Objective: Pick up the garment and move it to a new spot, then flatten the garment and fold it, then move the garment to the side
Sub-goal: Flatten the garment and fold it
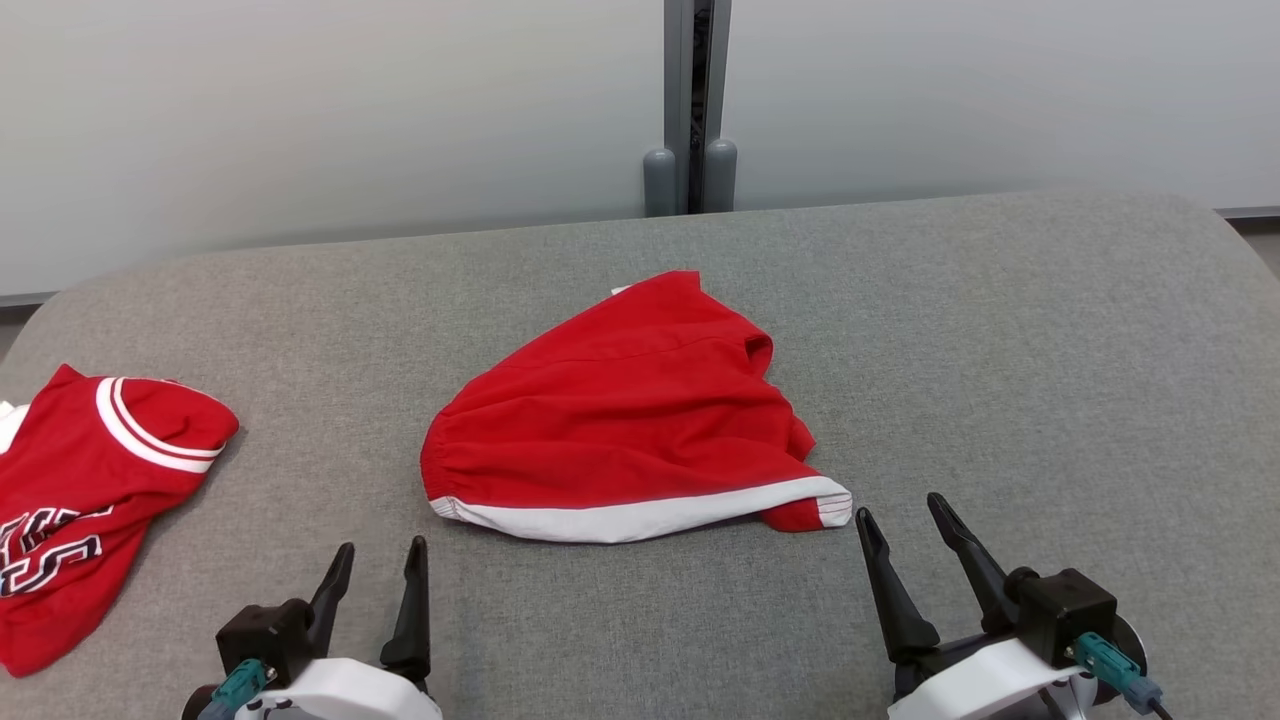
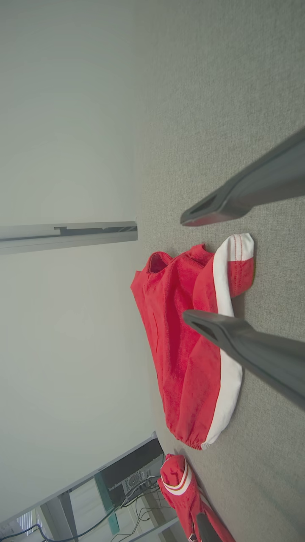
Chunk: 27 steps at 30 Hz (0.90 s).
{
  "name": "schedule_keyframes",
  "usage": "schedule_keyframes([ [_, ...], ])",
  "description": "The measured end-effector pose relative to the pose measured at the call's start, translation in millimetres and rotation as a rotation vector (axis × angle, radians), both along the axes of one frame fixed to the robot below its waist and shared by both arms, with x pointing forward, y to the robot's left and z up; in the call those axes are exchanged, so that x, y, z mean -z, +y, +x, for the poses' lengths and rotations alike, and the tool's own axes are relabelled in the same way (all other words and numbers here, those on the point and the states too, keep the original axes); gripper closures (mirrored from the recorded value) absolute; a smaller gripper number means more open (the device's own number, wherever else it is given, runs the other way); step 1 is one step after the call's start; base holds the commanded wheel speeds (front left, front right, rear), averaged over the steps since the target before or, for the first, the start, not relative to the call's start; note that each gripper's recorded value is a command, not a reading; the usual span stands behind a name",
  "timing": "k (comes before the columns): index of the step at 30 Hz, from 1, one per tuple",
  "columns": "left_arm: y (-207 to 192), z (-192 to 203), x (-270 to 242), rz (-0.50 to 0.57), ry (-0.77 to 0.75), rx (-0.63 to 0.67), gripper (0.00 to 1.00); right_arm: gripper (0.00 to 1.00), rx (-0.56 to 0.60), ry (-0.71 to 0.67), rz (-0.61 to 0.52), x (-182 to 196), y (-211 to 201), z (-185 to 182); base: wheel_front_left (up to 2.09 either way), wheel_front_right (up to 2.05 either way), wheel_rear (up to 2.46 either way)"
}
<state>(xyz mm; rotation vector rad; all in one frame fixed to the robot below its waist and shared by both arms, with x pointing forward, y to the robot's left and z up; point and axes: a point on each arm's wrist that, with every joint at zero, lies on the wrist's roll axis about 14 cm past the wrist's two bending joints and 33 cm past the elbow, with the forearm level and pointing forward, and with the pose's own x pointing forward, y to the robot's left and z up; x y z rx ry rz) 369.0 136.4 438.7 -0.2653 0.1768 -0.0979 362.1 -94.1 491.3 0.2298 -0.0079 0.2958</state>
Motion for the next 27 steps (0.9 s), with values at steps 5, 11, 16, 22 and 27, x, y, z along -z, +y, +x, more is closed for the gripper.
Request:
schedule_keyframes([
  [5, -6, 3, 5, -0.024, 0.016, 0.012, 0.0, 0.0, 0.004, 0.009, 0.002, 3, -1, 2, 0.0, 0.0, 0.0],
  [11, -16, 17, 11, -0.027, 0.034, 0.044, 0.0, 0.0, 0.0, 0.013, 0.002, 4, 0, 8, 0.0, 0.0, 0.0],
  [16, -29, 31, 20, -0.022, 0.064, 0.082, 0.0, 0.0, -0.002, 0.026, 0.002, 9, 1, 13, 0.0, 0.0, 0.0],
  [22, -33, 43, 40, 0.015, 0.133, 0.098, 0.0, 0.0, 0.004, 0.044, -0.004, 16, -2, 20, 0.0, 0.0, 0.0],
  [27, -33, 49, 55, 0.03, 0.19, 0.101, 0.0, 0.0, 0.005, 0.047, -0.012, 18, -3, 25, 0.0, 0.0, 0.0],
])
